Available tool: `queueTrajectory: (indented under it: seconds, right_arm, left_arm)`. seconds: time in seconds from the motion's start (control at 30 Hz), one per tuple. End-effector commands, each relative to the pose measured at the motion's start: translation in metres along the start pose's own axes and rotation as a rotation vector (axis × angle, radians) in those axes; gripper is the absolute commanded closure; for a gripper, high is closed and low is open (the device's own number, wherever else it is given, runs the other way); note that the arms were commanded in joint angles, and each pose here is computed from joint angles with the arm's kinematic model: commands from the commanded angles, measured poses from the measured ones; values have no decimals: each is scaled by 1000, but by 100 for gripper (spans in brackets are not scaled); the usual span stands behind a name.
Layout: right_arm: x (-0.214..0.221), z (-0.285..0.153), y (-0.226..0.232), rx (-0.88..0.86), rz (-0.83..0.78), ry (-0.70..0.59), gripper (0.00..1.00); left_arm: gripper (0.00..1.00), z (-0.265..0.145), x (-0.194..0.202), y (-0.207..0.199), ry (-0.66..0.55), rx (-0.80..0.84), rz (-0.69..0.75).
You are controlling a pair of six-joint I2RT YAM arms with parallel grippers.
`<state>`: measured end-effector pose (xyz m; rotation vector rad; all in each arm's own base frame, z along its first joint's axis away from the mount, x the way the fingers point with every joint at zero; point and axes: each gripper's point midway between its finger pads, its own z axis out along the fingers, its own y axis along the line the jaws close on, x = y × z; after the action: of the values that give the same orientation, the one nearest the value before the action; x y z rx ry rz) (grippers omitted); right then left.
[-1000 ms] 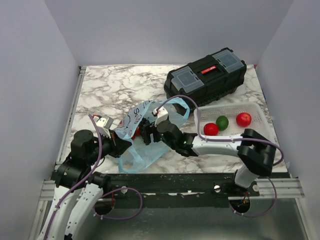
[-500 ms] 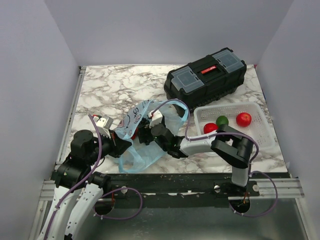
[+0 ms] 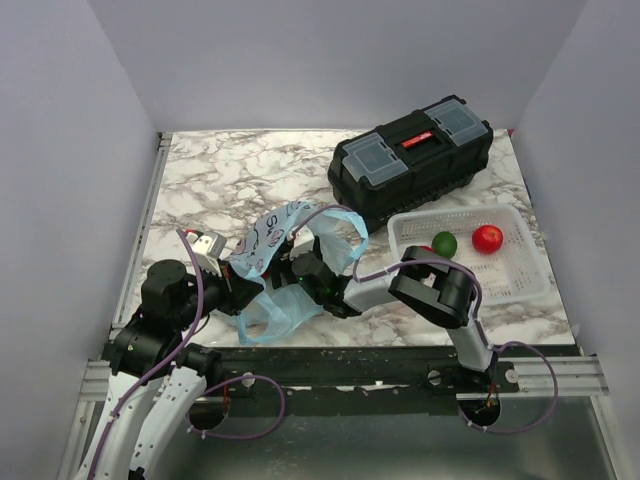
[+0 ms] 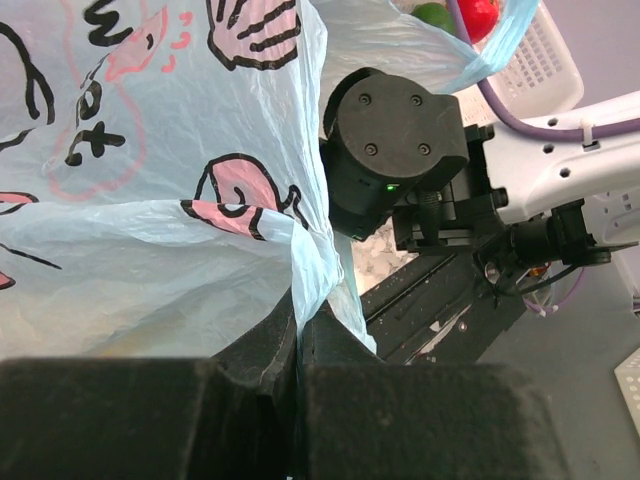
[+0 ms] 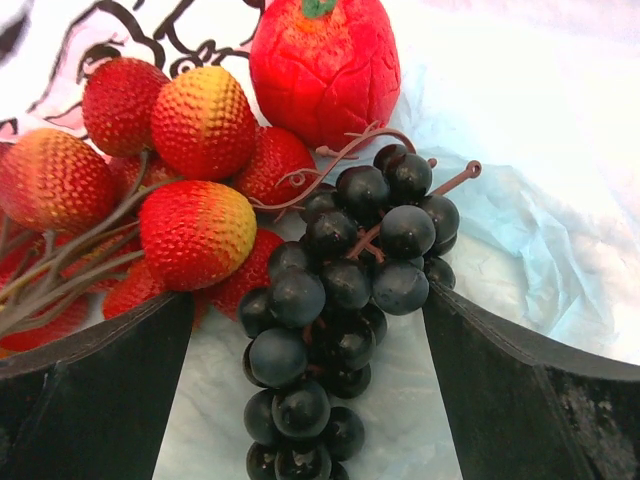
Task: Take the fake fruits out of the plastic bag
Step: Take out the fake fruit from the plastic bag.
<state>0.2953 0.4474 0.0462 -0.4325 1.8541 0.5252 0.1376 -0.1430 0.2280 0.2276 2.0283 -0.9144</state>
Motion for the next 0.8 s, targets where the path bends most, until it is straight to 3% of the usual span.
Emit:
queueTrajectory:
  seconds: [0.0, 0.03, 0.13, 0.3, 0.77]
  right_arm:
    - [-1, 14, -2, 35, -14, -36, 5]
    - [1, 15, -3, 39, -23, -30, 8]
    - [0, 16, 2, 14, -38, -24, 36]
    - [-10, 10, 4, 9, -37, -25, 64]
    - [-48, -39, -6, -11, 3, -35, 89]
  left_arm:
    - [100, 1, 1, 2, 1, -8, 2]
    - [100, 1, 2, 2, 3, -7, 2]
    - [100, 1, 1, 2, 1, -9, 2]
    - [100, 1, 2, 3, 5, -10, 1]
    - [100, 2, 2, 3, 10, -12, -2]
